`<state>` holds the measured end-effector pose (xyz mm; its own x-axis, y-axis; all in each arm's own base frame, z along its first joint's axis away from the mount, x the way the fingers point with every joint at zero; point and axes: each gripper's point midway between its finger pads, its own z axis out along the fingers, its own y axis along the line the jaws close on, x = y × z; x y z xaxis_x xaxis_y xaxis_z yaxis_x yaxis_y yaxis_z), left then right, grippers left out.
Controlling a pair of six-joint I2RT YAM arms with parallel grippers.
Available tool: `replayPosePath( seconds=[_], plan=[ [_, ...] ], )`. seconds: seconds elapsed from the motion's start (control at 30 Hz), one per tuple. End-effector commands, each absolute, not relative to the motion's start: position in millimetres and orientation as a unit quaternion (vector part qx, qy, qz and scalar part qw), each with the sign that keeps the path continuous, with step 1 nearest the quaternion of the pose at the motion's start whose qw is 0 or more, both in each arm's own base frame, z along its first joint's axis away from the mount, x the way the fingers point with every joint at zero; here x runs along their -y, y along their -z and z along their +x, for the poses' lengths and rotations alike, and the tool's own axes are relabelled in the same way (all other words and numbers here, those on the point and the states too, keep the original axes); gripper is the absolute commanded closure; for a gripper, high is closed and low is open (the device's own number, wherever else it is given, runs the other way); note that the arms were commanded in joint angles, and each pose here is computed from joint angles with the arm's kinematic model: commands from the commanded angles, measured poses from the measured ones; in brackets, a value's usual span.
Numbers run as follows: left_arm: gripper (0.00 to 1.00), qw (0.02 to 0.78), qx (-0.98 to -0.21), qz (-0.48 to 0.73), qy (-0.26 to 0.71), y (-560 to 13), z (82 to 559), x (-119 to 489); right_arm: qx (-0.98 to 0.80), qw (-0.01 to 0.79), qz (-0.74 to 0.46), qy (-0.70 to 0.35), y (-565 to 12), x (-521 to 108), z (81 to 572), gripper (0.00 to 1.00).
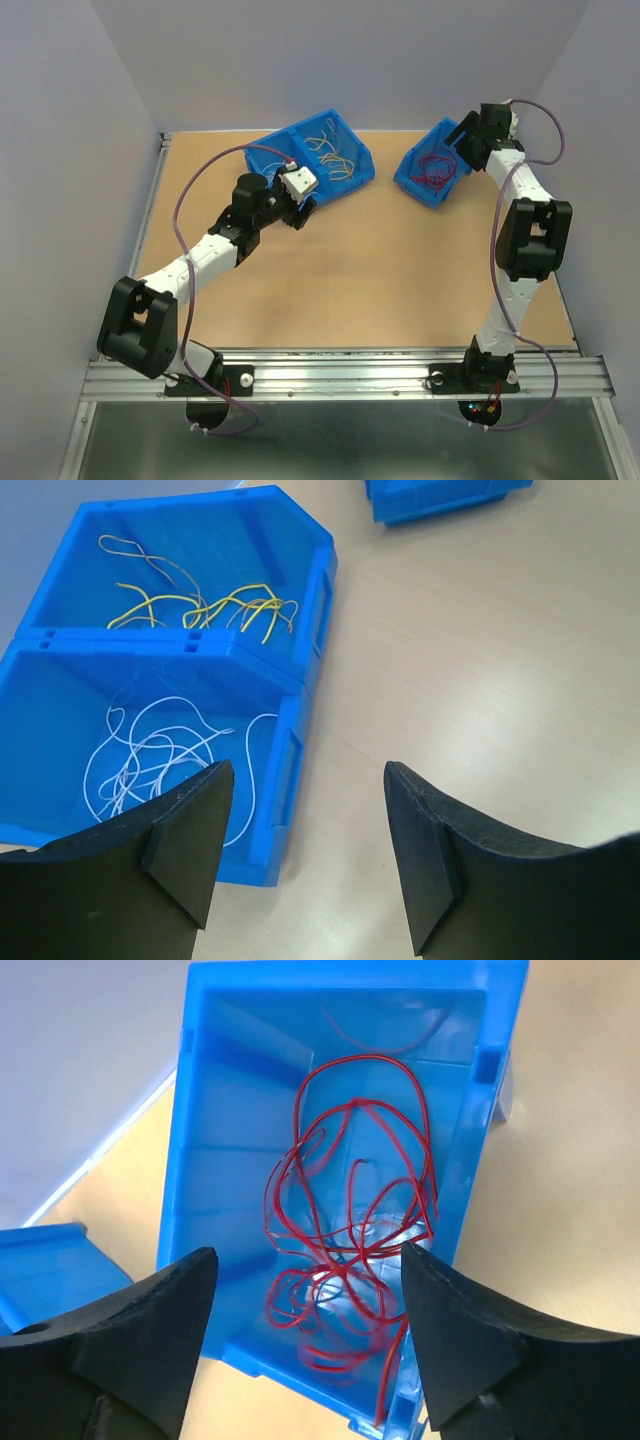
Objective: Untangle the cables
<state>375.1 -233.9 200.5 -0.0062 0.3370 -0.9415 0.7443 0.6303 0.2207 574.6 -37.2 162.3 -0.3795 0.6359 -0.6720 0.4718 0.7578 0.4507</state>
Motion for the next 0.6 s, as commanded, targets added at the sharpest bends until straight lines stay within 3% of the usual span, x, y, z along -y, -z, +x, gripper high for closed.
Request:
replayPosePath(
  seconds=[0.0, 0.3, 0.57],
  plan=[
    [0.27, 0.611, -0.666, 0.391, 0.174, -220, 375, 235, -0.808, 0.479, 0.328, -0.098, -194, 38, 583, 0.16],
    [0.27, 0.615, -0.667, 0.385, 0.17, -220, 376, 233, -0.771, 0.546, 0.309, -0.11, -287, 33, 537, 0.14],
    [0.27, 0.619, -0.669, 0.378, 0.165, -217, 378, 230, -0.796, 0.537, 0.21, -0.182, -298, -63, 464, 0.13]
  ],
)
